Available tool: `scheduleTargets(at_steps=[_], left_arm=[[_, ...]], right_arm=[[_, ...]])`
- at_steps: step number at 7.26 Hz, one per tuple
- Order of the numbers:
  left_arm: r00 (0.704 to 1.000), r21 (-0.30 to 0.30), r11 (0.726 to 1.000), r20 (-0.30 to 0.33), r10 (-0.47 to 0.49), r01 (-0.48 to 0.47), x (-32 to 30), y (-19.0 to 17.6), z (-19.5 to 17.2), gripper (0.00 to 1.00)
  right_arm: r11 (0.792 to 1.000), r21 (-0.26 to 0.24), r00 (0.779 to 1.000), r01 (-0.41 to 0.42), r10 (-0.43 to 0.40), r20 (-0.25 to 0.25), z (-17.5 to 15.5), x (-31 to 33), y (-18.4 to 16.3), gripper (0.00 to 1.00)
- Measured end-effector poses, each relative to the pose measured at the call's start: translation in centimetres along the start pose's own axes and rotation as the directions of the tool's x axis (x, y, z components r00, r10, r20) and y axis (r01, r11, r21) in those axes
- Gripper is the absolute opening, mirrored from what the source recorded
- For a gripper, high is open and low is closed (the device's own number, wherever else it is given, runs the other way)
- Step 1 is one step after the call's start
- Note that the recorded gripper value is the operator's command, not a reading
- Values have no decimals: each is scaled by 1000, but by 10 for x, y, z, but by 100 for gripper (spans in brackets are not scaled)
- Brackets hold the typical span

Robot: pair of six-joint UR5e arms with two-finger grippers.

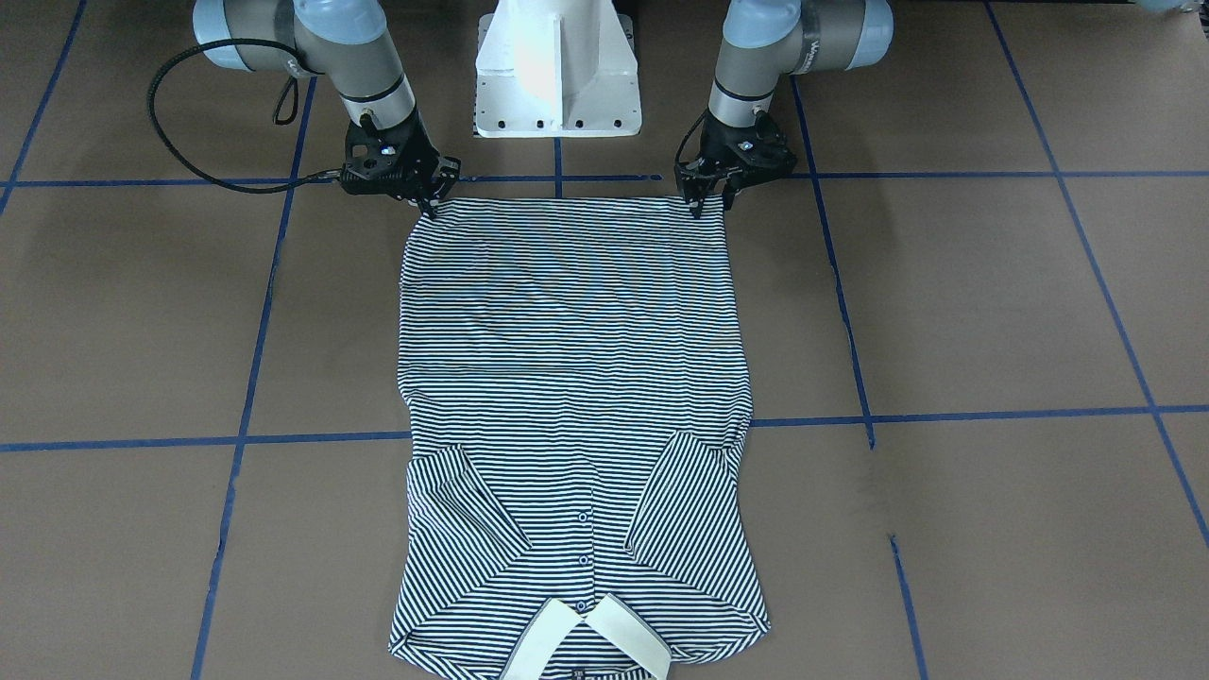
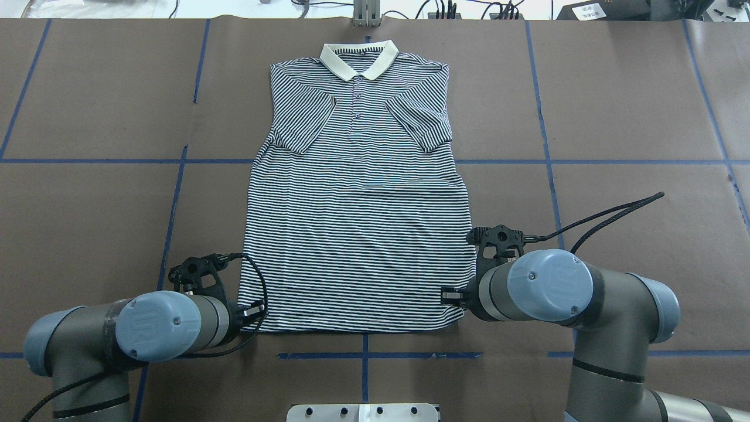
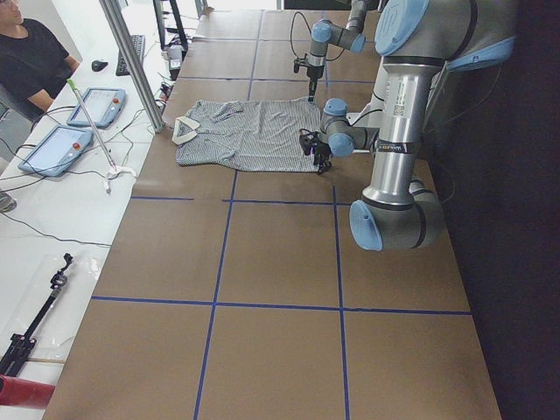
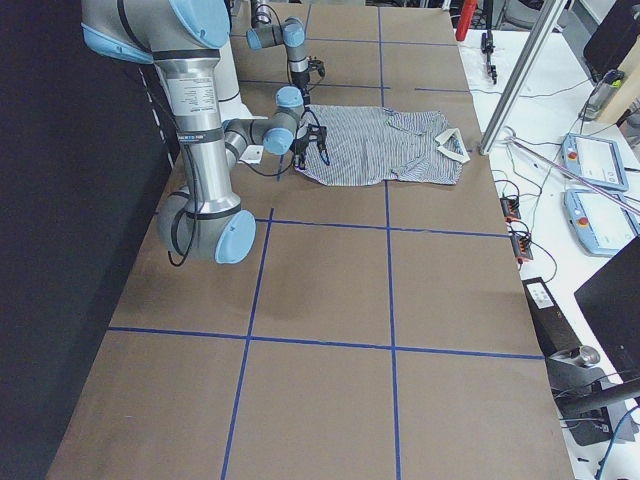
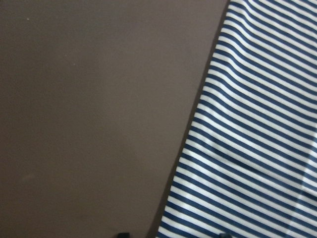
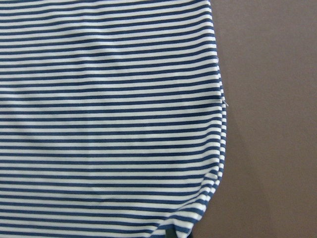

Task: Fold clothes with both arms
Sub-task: 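Grasp the hem corners with both grippers and lift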

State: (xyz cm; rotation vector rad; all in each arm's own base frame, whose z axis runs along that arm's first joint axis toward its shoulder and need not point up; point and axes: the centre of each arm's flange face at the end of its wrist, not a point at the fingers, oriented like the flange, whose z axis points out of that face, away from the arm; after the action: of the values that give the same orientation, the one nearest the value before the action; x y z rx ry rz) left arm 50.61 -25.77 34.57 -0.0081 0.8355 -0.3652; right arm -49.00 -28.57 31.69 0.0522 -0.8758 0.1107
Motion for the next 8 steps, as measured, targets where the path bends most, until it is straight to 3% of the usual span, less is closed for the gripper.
scheduleTargets(at_steps=[5, 8], left_arm=[[1000, -7, 1000, 7, 6, -6, 3, 7, -12, 0], [999, -22, 1000, -43, -16, 15, 11, 13, -40, 0]], right_arm=[[1000, -2, 1000, 1, -1, 4, -1, -2, 0, 0], [999, -32, 999, -21, 22, 30, -16, -1, 5, 0]])
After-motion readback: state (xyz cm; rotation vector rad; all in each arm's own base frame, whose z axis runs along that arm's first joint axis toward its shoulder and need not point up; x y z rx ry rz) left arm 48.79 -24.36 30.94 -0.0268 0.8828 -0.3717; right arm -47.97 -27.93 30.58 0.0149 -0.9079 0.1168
